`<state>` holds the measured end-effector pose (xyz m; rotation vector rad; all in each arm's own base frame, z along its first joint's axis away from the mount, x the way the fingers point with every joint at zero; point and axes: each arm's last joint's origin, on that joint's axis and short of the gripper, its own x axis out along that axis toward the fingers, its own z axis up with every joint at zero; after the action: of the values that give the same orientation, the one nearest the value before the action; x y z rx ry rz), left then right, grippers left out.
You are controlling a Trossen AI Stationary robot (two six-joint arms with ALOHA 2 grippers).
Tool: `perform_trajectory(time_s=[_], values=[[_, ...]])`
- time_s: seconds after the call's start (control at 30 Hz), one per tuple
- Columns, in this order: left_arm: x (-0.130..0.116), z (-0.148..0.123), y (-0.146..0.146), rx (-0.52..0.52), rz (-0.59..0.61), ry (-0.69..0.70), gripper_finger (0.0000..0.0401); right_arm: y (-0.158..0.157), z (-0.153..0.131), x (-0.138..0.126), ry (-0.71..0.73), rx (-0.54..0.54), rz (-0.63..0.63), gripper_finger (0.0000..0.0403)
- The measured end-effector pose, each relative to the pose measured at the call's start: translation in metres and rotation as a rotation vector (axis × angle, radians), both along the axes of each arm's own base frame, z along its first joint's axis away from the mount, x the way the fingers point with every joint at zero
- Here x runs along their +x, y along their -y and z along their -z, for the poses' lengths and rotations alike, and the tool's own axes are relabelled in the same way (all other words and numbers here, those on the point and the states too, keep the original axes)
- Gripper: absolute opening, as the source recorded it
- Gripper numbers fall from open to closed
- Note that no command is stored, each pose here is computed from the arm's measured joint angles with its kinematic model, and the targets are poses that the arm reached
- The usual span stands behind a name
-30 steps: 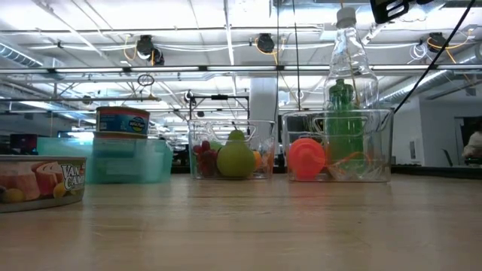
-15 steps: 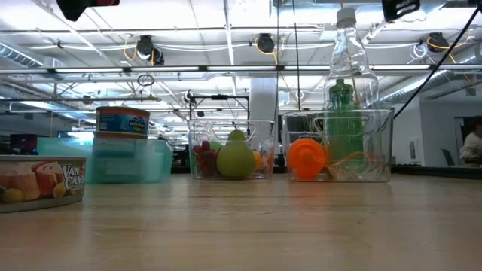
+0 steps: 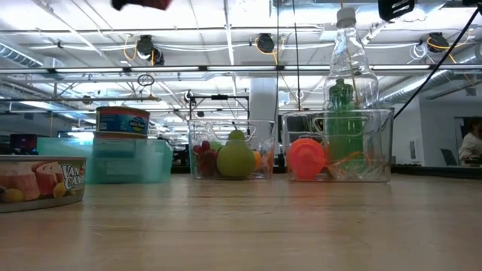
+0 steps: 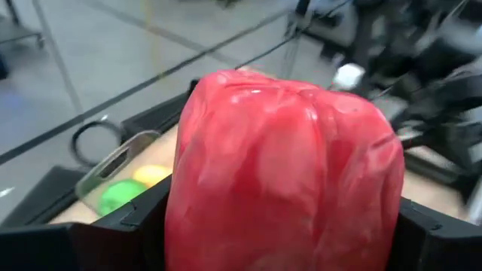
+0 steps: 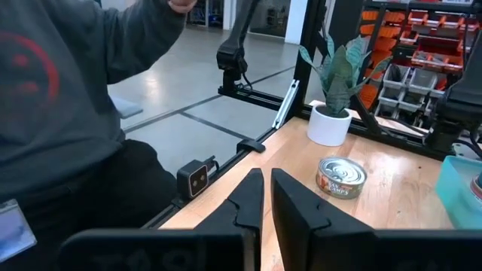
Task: Pick & Place Food Item
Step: Put the red bell pepper into the left transparent bin
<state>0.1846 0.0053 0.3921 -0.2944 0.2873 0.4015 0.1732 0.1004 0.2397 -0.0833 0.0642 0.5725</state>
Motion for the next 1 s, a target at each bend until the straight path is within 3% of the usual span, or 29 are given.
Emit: perform_trajectory(time_s=[0.13, 0.23, 0.53, 0.77, 1.0], values=[[0.036, -0.003, -0.035, 0.016, -0.05, -0.141, 0.0294, 0.0, 0.0, 0.0, 0.0, -0.002, 0.0, 0.0018], [0.064, 0.008, -0.062, 0.02, -0.016, -0.233, 0.0294, 0.0, 0.001, 0.0, -0.009, -0.005, 0.0, 0.0018], [0.128, 0.082, -0.124, -0.083, -0.015, -0.491, 0.0294, 0.0, 0.006, -0.001, -0.052, -0.036, 0.004, 0.0018], [0.152, 0.134, -0.14, -0.084, 0.031, -0.657, 0.0294, 0.001, 0.007, -0.001, -0.047, -0.065, 0.0, 0.0018], [0.163, 0.156, -0.138, -0.037, 0.11, -0.734, 0.0306, 0.001, 0.009, -0.001, -0.052, -0.093, -0.003, 0.0018]])
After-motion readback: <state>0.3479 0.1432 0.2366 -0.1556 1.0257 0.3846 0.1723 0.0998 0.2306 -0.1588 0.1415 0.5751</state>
